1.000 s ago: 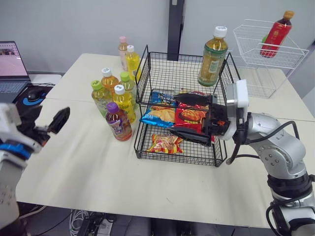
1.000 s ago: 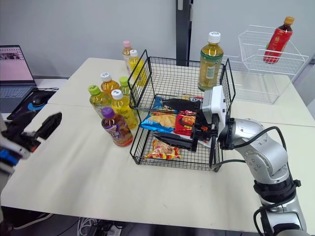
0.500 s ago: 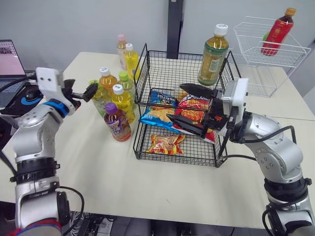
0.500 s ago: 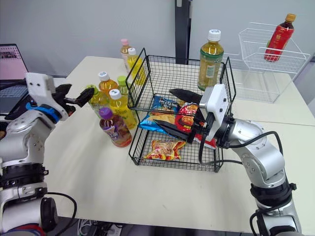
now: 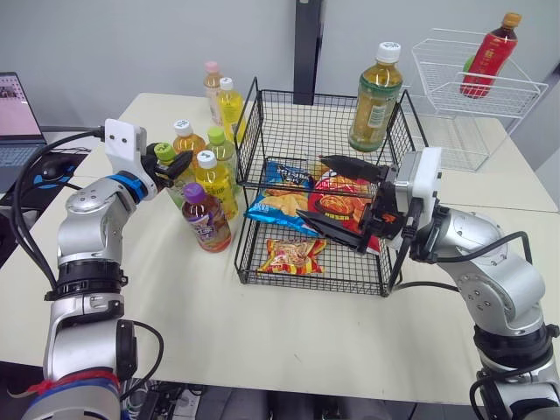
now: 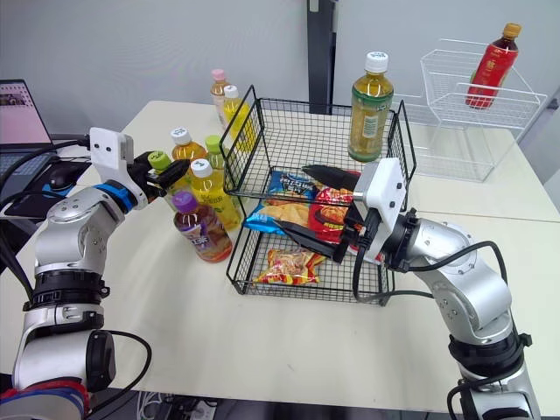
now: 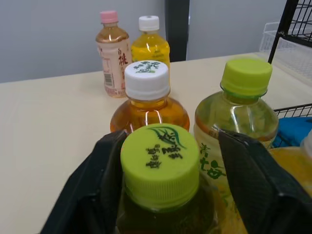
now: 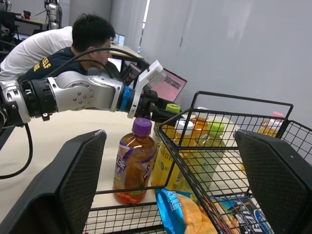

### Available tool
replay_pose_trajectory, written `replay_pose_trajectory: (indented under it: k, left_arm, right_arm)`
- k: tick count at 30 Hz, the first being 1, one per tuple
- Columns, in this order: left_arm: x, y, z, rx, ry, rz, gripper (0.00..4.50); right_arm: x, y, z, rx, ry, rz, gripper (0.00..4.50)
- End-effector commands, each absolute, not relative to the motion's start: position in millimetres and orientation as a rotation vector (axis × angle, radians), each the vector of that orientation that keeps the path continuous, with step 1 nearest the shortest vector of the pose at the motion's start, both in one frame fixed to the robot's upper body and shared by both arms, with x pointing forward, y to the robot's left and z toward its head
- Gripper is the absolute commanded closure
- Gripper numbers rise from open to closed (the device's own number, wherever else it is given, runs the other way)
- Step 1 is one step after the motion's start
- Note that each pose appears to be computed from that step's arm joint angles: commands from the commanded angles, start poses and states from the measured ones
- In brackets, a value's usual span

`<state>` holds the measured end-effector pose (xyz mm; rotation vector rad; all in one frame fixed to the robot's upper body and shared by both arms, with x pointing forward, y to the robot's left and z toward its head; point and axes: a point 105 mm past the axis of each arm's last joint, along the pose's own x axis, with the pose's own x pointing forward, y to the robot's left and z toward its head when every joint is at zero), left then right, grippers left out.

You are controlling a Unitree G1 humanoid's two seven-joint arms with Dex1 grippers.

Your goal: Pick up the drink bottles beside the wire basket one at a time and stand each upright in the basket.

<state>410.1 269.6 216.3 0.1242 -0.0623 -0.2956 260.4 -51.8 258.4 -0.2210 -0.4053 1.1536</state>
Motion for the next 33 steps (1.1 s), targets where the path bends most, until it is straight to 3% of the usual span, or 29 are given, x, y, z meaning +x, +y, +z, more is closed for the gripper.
replay_pose_trajectory:
  k: [1,3,9,14,18,22,28,33]
  left_arm:
    - [409.3,272.6,231.3,0.152,-0.102,-0.291,2.67]
    - [408.7,275.0,231.9,0.153,-0.105,-0.283,3.14]
    - [394.1,293.5,262.1,0.141,-0.212,-0.244,3.14]
    - [361.0,297.0,320.8,0.165,-0.335,-0.350,3.14]
    - [328.8,298.4,391.0,0.212,-0.413,-0.445,3.14]
    - [313.9,272.1,454.0,0.236,-0.541,-0.536,3.14]
    - [325.0,207.3,507.7,0.261,-0.675,-0.693,3.14]
    - [359.0,152.6,509.1,0.205,-0.658,-0.789,3.14]
  right_arm:
    - [252.6,-53.5,268.3,-0.231,-0.456,1.152,0.00]
    - [251.9,-53.1,268.3,-0.231,-0.457,1.153,0.00]
    - [252.2,-52.9,268.0,-0.224,-0.458,1.153,0.00]
    - [251.5,-56.0,276.3,-0.188,-0.488,1.147,0.00]
    - [255.1,-60.1,281.8,-0.190,-0.518,1.095,0.00]
    - [259.0,-63.5,290.6,-0.185,-0.563,1.026,0.00]
    - [267.3,-73.1,291.0,-0.249,-0.573,0.906,0.00]
    - [273.3,-83.0,290.4,-0.285,-0.572,0.792,0.00]
